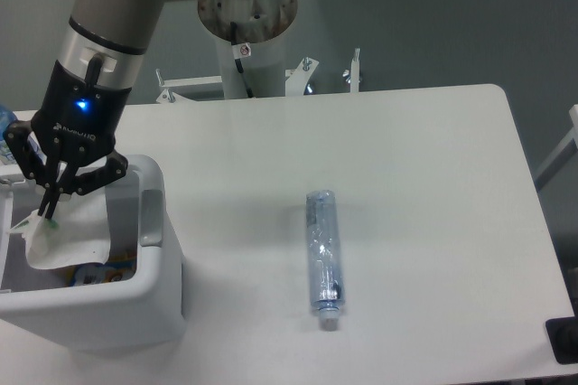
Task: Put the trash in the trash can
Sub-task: 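Carry the tissue over the white bin and lower it inside, then open the gripper to drop the tissue and move toward the bottle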
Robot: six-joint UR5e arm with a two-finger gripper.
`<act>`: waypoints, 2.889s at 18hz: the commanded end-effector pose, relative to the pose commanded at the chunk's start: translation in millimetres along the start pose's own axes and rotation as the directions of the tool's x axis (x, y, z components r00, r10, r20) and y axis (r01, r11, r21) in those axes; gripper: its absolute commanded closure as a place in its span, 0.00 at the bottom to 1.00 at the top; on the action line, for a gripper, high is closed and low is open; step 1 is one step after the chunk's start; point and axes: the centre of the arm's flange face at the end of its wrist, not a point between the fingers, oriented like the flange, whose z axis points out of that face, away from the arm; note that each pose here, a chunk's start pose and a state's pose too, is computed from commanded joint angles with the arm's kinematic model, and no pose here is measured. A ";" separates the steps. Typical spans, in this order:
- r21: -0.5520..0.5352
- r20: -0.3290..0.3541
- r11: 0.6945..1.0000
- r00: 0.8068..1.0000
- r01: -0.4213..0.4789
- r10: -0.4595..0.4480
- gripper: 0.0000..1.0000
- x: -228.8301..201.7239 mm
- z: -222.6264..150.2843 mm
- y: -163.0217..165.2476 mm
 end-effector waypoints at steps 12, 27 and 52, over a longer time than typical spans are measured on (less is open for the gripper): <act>-0.053 -0.005 0.998 0.999 -0.046 0.046 0.90 -3.5 22.5 20.1; 0.018 0.081 0.996 0.993 -0.090 0.088 0.00 -25.9 -11.2 -7.5; 0.097 0.475 0.995 0.879 -0.004 -0.043 0.00 -278.7 -159.4 -2.4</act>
